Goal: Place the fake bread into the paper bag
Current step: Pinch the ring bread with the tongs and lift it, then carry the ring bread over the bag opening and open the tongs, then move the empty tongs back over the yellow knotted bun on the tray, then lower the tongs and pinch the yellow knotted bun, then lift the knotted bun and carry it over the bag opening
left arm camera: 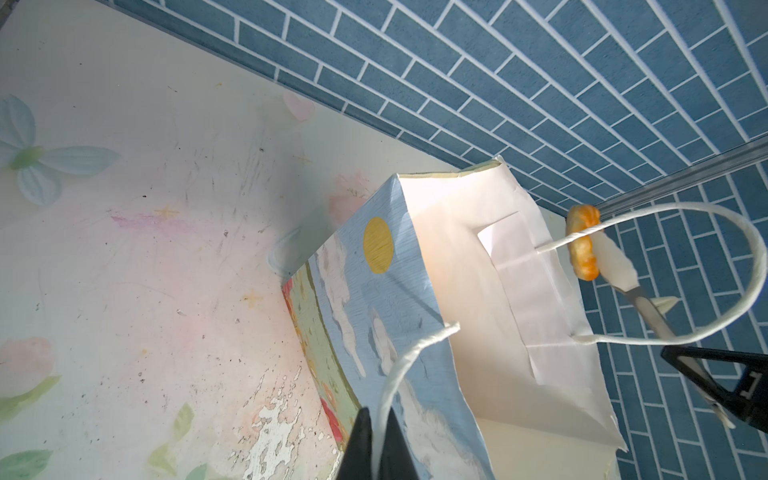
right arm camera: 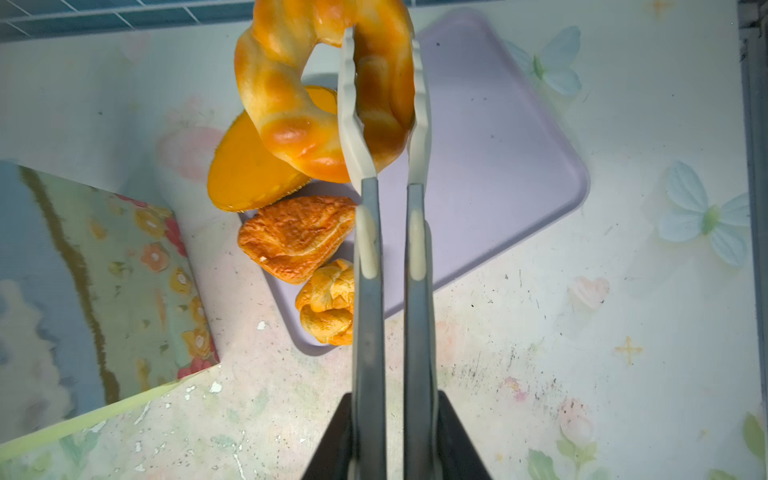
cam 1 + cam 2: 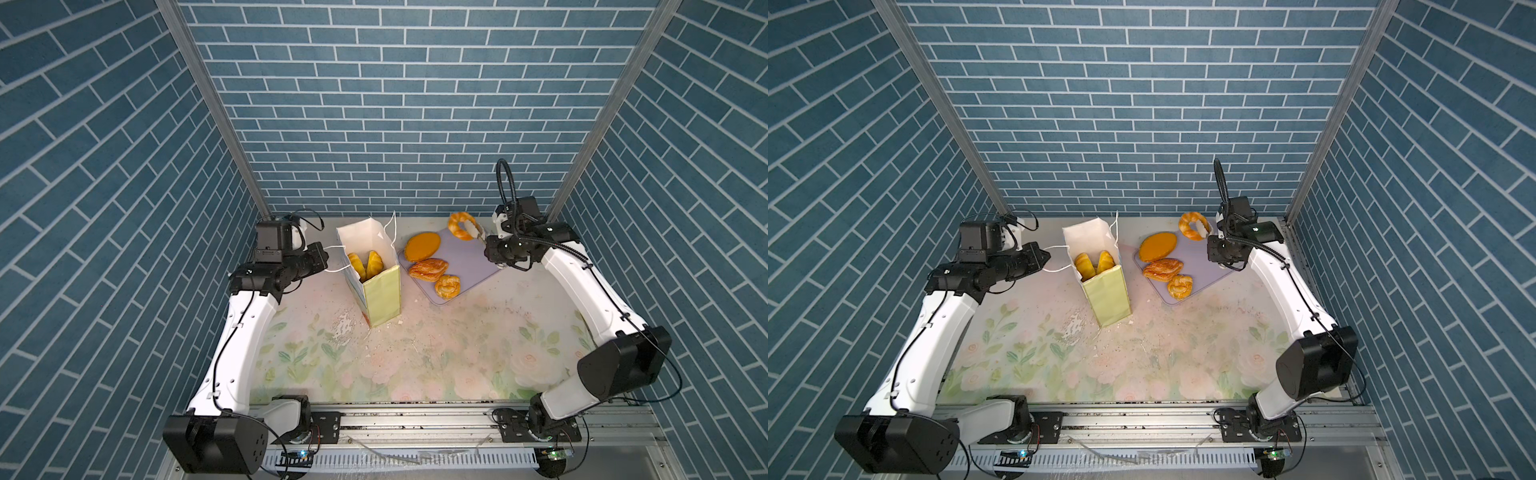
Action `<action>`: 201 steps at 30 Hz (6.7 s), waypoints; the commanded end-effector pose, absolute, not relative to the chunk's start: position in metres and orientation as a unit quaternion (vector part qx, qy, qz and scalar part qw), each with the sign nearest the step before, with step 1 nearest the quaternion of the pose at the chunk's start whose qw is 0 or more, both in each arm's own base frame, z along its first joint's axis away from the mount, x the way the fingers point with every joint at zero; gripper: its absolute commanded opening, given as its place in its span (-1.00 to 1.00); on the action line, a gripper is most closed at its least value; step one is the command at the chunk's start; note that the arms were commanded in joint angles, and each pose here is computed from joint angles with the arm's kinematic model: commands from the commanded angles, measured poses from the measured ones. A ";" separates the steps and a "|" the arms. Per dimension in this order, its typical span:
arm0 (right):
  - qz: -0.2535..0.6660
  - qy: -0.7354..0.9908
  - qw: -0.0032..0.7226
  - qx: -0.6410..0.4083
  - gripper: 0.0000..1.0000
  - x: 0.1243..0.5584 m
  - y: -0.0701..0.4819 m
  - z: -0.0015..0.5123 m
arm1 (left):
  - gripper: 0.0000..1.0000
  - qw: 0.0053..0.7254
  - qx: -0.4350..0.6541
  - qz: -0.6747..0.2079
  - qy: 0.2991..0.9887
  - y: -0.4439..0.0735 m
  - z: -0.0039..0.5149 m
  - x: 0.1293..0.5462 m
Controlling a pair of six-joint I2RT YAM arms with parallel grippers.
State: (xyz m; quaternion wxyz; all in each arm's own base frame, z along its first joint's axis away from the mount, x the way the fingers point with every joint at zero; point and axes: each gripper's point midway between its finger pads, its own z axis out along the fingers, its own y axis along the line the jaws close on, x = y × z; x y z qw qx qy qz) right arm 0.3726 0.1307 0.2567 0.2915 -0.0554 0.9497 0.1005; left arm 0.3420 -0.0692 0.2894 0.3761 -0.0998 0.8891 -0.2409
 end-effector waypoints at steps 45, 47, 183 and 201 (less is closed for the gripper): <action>0.084 0.829 0.333 -0.441 -0.63 0.279 0.333 0.360 | -0.83 0.383 -0.089 -0.261 0.882 -0.077 0.299 0.344; 0.071 0.830 0.325 -0.449 -0.59 0.278 0.333 0.354 | -0.82 0.382 -0.089 -0.262 0.882 -0.077 0.299 0.343; -0.074 0.934 0.258 -0.237 -0.51 0.322 0.146 0.280 | -0.83 0.377 -0.091 -0.226 0.894 -0.067 0.298 0.335; 0.071 0.817 0.483 -0.307 -0.56 0.333 0.230 0.454 | -0.83 0.386 -0.096 -0.232 0.888 -0.067 0.308 0.344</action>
